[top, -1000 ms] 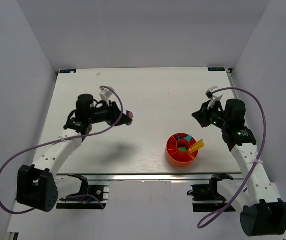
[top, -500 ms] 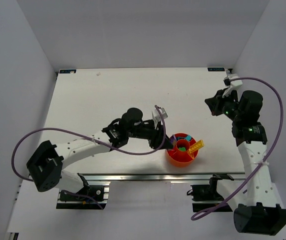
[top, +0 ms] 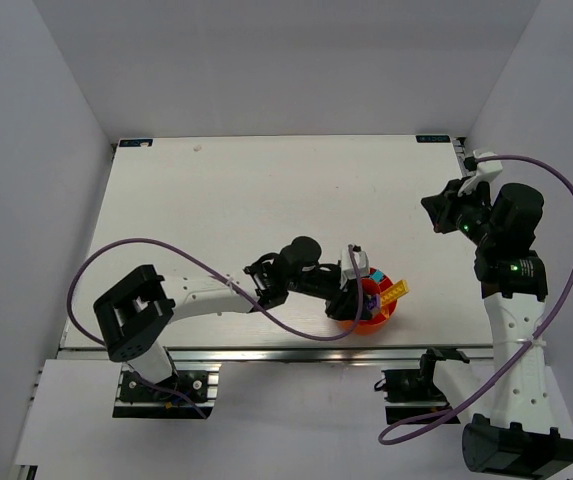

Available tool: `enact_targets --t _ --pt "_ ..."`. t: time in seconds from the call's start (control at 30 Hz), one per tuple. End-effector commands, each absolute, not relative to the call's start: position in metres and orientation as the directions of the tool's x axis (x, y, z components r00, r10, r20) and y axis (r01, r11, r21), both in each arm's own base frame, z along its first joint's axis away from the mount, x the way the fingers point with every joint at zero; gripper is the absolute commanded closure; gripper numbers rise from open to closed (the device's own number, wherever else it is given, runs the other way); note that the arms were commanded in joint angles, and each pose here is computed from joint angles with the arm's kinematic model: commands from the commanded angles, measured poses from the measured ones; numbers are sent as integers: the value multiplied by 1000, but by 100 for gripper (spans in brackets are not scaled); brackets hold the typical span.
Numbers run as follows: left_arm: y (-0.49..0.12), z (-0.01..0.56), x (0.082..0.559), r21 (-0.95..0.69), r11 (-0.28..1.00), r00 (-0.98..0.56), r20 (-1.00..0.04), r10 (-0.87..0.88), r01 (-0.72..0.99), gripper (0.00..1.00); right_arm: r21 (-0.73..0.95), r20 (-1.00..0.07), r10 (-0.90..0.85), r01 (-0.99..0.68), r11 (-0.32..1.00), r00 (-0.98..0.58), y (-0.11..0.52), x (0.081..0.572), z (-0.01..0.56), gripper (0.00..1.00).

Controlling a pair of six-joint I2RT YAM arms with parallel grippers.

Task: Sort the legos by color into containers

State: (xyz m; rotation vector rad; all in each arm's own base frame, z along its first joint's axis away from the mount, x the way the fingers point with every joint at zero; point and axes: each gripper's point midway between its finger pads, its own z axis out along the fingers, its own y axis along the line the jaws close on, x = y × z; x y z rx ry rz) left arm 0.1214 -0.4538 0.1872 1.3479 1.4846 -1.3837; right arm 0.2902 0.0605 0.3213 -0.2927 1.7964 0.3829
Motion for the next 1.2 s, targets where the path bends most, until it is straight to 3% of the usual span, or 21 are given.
enact_targets --t 0.0,0.87,0.97,1.07,1.17 --pt "-467 202 116 -144 -178 -114 -979 169 974 99 101 -974 10 -394 914 -226 60 283 338 100" --pt "-464 156 150 62 52 44 -956 290 997 92 133 -969 20 -449 884 -247 69 274 332 100" --pt "-464 152 152 64 60 43 -952 304 996 82 134 -969 20 -455 881 -246 69 275 332 100" --pt "-463 151 149 65 61 43 -949 312 996 62 136 -969 21 -461 877 -246 70 273 332 100" --pt "-462 148 150 65 69 40 -947 320 995 51 141 -968 21 -468 872 -252 72 273 330 100"
